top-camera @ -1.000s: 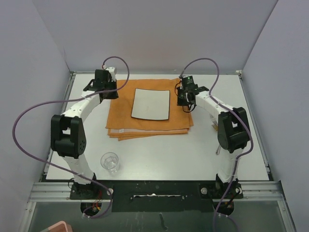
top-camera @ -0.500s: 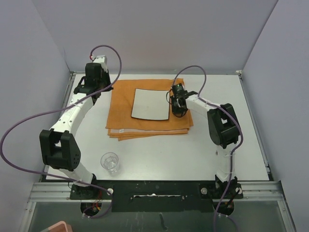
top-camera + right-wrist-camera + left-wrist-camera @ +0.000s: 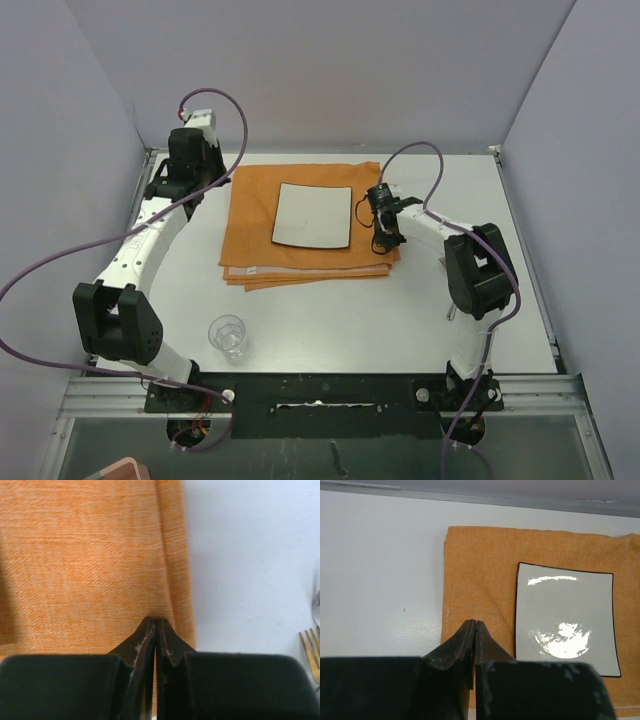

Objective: Set the dinner table for one person
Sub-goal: Adjust the napkin at the center of the board.

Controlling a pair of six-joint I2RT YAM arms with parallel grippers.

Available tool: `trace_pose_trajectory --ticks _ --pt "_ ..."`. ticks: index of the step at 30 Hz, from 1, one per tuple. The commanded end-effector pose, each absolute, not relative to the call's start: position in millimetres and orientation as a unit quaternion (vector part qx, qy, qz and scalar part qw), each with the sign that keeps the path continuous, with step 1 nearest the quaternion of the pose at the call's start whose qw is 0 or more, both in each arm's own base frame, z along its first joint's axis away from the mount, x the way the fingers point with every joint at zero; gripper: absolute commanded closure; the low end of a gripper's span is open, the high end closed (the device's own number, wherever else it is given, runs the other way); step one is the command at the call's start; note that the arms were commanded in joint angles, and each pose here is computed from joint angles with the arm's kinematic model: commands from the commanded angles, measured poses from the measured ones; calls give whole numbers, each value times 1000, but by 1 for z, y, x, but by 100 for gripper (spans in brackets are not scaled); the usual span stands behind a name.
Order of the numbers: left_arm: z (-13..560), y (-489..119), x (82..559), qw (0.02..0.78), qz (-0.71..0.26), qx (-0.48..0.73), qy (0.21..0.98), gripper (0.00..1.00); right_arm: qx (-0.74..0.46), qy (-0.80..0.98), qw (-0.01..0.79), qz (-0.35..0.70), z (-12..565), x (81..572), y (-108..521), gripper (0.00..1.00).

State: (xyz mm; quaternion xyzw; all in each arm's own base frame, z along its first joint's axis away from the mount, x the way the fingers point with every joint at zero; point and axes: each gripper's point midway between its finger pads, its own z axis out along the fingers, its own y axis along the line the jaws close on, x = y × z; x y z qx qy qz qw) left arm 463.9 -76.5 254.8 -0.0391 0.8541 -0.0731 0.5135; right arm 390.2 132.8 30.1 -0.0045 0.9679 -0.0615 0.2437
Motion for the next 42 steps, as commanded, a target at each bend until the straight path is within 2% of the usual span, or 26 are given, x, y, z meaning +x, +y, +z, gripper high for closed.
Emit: trace_pose_trajectory --ticks 1,7,10,11,13,14,16,20,36,38,39,41,42 --pt "295 -70 456 559 -73 -38 825 100 30 959 269 -87 50 395 108 100" --pt "291 -72 455 558 -77 -38 826 100 29 960 270 -67 56 396 117 100" --pt "289 -72 455 556 -79 -38 826 100 18 954 295 -46 75 402 130 98" --pt "289 -73 455 556 -80 -39 826 100 15 952 304 -40 83 404 134 87" --pt "288 -73 455 556 -82 -39 826 100 14 946 321 -30 100 408 141 56" --pt "288 -74 455 556 -83 -40 826 100 14 943 331 -26 109 409 144 49" --pt "286 -75 455 554 -87 -40 827 100 13 937 348 -23 123 412 147 40" --pt "289 -77 453 556 -92 -40 825 100 7 937 349 -19 124 414 150 37" --pt "302 -72 445 568 -81 -36 819 100 -17 965 256 -62 35 422 152 42" --pt "304 -71 443 570 -76 -33 818 100 -18 968 241 -61 22 418 154 46" --pt "305 -70 442 570 -74 -32 818 100 -17 970 235 -60 16 416 154 55" --pt "305 -68 441 570 -67 -30 818 100 -16 973 222 -59 6 411 153 98" --pt "305 -67 440 570 -64 -29 818 100 -15 975 216 -60 0 406 151 100"
